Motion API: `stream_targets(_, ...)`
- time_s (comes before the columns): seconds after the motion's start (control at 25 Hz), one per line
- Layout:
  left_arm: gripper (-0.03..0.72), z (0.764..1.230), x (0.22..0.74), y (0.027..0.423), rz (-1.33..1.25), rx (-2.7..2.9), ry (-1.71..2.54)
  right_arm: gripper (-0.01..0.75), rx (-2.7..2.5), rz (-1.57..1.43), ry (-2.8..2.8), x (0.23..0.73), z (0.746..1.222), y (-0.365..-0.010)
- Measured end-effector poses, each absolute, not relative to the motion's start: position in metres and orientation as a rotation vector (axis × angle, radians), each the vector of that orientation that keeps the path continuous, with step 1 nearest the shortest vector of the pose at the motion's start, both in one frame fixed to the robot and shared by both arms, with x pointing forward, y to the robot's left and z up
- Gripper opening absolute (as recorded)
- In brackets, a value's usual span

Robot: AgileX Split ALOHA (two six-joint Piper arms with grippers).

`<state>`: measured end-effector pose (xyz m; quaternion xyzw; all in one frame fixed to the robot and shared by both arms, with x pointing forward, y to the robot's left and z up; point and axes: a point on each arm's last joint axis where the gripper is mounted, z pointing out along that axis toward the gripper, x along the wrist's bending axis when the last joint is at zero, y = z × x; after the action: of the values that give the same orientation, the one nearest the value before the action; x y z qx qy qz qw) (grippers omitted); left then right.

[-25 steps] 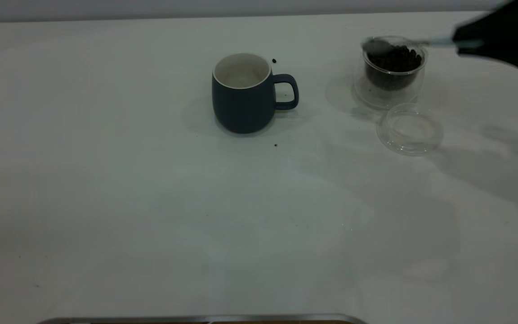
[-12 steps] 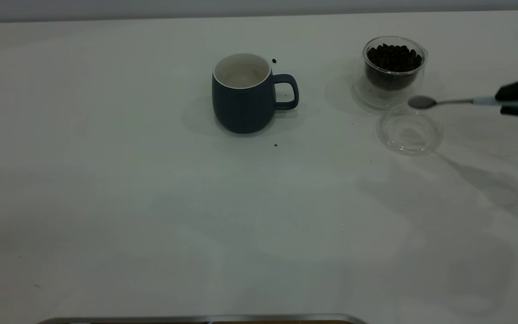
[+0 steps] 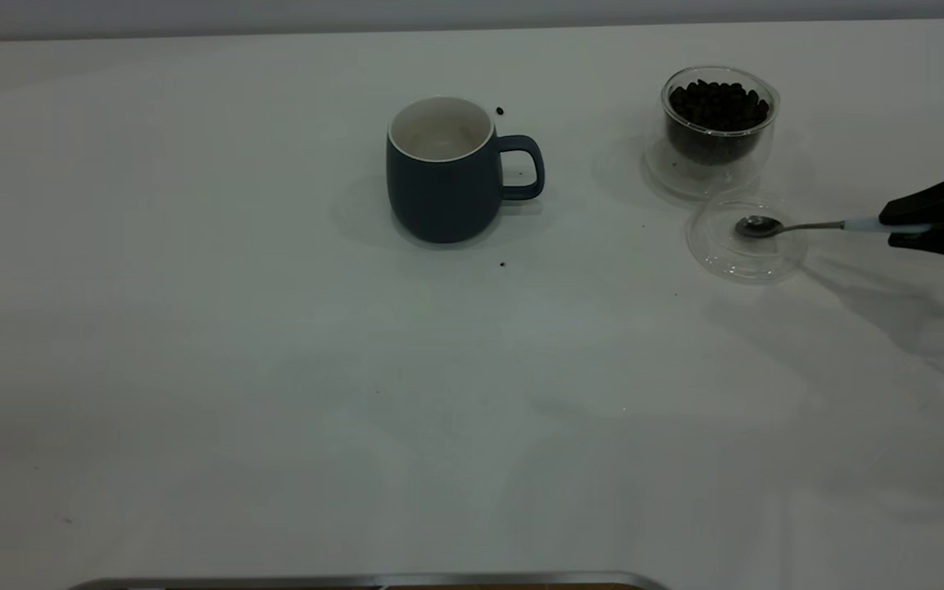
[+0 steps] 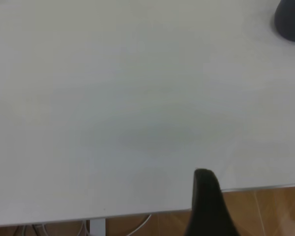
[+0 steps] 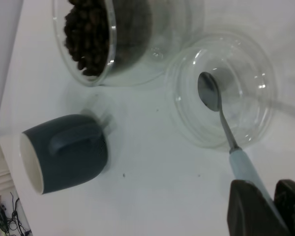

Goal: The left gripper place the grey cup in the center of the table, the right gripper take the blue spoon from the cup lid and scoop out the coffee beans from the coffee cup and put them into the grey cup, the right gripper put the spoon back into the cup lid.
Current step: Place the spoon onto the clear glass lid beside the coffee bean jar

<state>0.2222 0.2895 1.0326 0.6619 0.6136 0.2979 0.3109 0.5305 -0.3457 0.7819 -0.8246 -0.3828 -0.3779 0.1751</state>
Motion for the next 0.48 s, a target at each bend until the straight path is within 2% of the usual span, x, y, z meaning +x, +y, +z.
stream_targets(0.48, 0.551, 1.033, 0.222, 0.29, 0.786, 1.748, 1.62, 0.115, -2.282, -1.115, -1.12, 0.539, 0.77, -0.346)
